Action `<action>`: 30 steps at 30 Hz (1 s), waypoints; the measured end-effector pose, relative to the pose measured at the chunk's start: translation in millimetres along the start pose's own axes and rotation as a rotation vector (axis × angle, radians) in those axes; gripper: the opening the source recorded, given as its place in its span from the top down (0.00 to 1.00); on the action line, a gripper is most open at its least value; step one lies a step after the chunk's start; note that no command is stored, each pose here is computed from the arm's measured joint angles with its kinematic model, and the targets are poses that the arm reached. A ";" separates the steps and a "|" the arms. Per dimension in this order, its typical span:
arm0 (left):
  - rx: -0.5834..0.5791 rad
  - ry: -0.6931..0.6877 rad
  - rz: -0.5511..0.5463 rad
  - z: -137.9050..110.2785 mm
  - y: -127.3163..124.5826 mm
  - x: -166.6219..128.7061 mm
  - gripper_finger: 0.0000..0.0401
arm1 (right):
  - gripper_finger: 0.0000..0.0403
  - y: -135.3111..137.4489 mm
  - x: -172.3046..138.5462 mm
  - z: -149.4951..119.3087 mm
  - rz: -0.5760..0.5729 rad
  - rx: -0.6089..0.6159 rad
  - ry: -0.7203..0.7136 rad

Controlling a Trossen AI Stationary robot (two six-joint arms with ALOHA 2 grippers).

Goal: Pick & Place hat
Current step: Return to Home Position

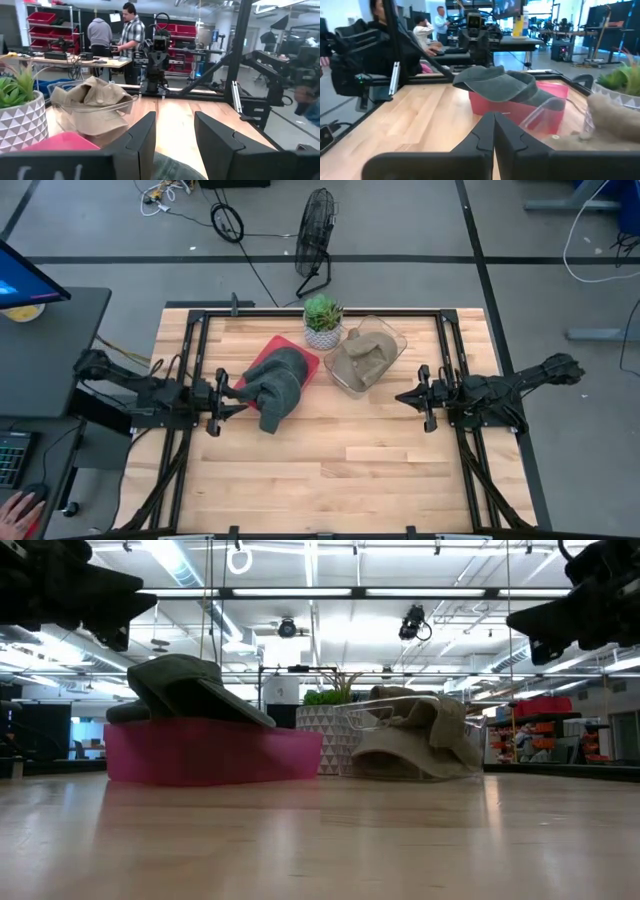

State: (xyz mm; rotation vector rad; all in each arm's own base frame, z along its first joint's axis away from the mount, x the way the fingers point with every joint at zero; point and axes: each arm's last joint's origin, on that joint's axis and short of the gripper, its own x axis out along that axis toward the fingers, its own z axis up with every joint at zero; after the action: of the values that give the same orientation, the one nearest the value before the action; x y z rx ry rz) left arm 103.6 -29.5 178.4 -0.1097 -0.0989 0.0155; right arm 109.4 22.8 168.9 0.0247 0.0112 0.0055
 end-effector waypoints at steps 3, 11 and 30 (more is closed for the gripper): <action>0.030 0.011 -0.033 -0.9 1.5 0.9 0.66 | 0.98 -1.6 0.4 -1.1 -0.015 -0.026 0.014; 0.044 0.090 -0.136 -8.4 0.8 1.0 0.66 | 0.98 -2.4 0.2 -8.0 -0.029 -0.033 0.085; 0.094 0.149 -0.131 -14.7 1.6 0.4 0.66 | 0.97 -2.7 -0.5 -16.0 -0.029 -0.048 0.167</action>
State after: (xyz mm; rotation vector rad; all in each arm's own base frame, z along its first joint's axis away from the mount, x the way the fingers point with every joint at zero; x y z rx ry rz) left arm 105.4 -29.6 163.7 -0.0098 0.0438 -0.1189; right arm 108.7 20.5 152.8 -0.0238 0.1787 -0.0209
